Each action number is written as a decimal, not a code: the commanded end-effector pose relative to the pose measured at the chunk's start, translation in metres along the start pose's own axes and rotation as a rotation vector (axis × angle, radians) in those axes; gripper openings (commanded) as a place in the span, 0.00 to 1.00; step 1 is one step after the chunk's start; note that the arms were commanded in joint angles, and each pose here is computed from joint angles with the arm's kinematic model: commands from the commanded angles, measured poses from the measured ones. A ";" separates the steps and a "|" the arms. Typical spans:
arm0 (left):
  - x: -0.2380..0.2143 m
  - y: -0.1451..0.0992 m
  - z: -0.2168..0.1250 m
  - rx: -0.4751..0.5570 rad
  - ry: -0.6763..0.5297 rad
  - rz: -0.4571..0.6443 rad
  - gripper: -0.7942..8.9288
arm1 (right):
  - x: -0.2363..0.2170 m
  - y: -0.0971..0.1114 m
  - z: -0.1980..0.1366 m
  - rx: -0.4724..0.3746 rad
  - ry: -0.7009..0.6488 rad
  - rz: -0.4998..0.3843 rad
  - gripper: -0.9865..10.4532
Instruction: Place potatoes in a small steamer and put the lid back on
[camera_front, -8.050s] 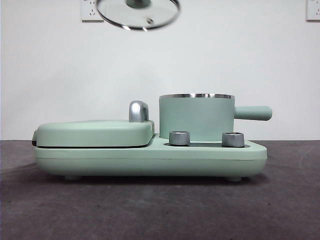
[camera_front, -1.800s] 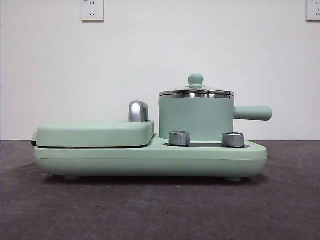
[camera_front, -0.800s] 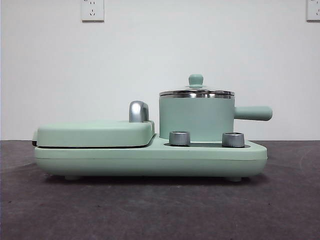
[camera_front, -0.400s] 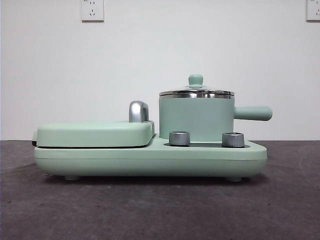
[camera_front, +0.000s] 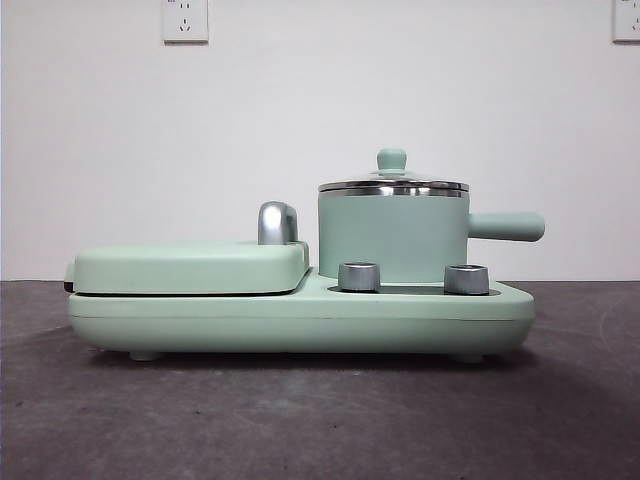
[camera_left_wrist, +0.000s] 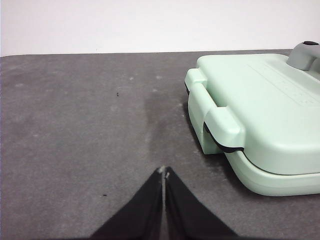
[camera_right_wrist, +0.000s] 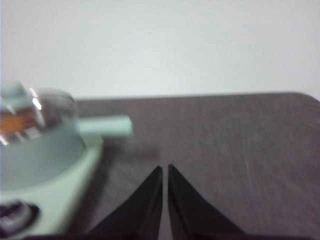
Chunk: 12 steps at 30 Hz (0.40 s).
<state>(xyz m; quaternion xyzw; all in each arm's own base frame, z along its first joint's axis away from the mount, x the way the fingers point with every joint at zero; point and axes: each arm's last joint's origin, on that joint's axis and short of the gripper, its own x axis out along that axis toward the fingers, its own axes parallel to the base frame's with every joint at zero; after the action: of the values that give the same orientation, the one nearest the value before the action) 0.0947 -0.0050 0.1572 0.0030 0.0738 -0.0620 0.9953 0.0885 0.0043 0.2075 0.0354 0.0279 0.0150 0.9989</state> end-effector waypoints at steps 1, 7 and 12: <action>0.002 0.000 -0.007 0.011 0.024 0.000 0.09 | 0.003 -0.003 -0.016 -0.041 0.003 -0.015 0.10; 0.002 0.000 -0.007 0.011 0.024 0.000 0.09 | 0.010 -0.006 -0.051 -0.065 0.081 -0.029 0.10; 0.002 0.000 -0.007 0.011 0.024 0.000 0.09 | 0.010 -0.006 -0.056 -0.092 0.106 -0.016 0.10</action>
<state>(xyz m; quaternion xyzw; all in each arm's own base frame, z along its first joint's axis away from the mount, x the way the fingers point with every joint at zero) 0.0947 -0.0050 0.1572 0.0030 0.0738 -0.0620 0.9953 0.0956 0.0026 0.1528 -0.0017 0.0790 0.0101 0.9968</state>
